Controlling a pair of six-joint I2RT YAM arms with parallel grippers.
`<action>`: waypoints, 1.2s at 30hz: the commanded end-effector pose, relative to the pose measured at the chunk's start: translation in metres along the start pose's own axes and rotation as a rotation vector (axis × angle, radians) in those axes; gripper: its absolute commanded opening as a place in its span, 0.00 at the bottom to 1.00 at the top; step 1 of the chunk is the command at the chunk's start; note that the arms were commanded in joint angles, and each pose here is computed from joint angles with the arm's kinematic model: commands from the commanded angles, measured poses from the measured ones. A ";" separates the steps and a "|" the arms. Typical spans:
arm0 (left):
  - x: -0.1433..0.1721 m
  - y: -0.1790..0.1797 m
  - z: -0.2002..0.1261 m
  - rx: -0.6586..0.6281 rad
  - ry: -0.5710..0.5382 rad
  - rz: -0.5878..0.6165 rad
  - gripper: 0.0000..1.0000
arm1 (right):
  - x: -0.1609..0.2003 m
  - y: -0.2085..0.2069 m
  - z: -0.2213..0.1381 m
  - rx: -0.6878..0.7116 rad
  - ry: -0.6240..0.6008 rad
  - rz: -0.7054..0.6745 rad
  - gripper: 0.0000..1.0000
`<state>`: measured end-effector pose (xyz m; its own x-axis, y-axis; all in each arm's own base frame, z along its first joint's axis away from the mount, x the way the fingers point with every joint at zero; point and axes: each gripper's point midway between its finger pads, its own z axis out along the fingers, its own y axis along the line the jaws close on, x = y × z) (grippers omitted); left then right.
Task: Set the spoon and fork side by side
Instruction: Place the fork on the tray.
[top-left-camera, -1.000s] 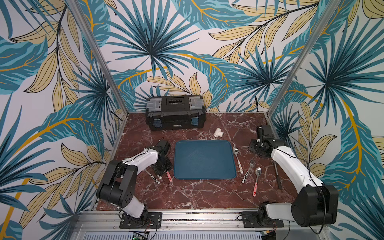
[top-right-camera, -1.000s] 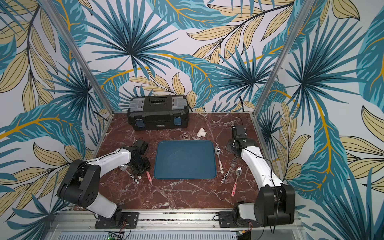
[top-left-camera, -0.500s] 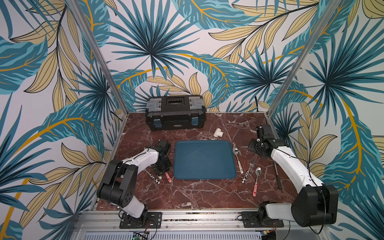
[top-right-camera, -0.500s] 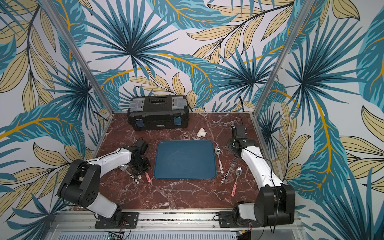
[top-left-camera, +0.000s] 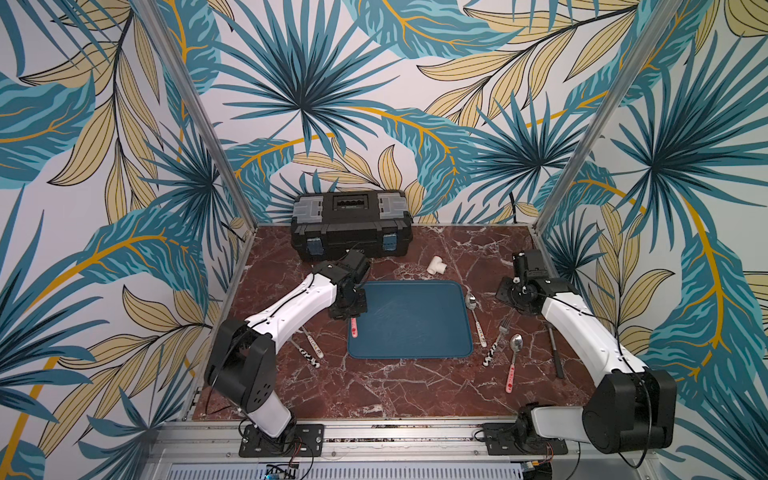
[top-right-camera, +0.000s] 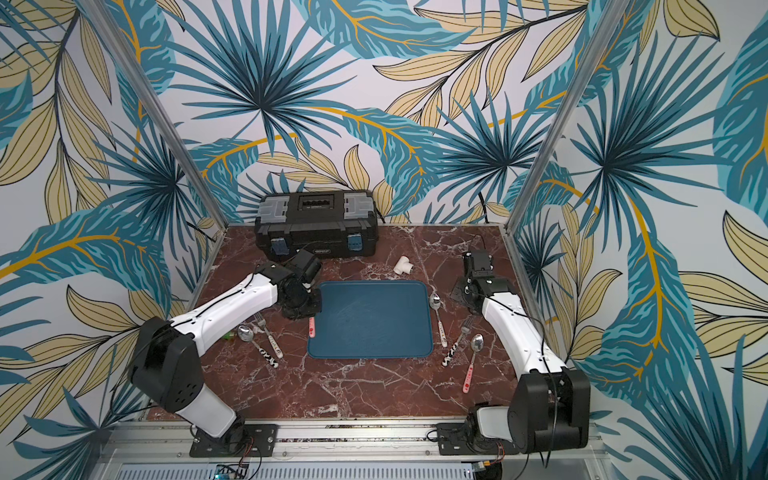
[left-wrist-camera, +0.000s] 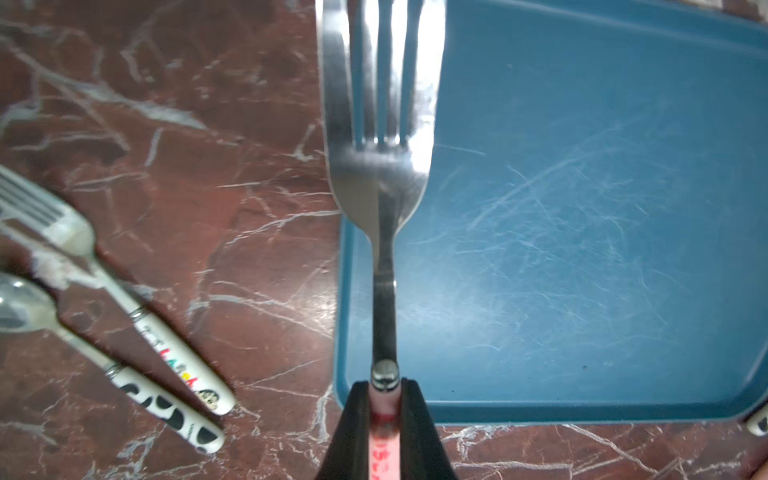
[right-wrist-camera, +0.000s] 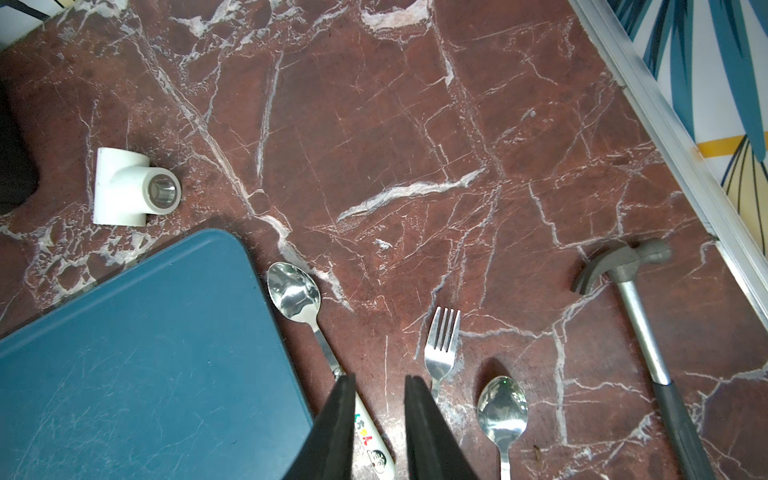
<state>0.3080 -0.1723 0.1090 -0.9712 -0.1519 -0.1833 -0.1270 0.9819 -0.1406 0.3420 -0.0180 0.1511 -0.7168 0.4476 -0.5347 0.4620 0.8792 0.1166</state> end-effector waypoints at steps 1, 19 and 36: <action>0.007 -0.011 0.020 -0.009 0.076 0.061 0.00 | 0.006 -0.003 0.001 0.006 0.009 -0.002 0.28; 0.009 -0.018 0.067 -0.035 0.126 0.077 0.00 | 0.008 -0.006 0.002 0.023 0.014 -0.012 0.29; 0.017 -0.011 0.090 -0.062 0.164 0.057 0.08 | 0.011 -0.004 0.004 0.009 0.020 -0.006 0.33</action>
<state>0.3106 -0.1952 0.0278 -0.9967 -0.0730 -0.0365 -0.0702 0.9947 -0.0745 0.3389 -0.0182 0.1458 -0.7243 0.4469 -0.5250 0.4635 0.8794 0.1091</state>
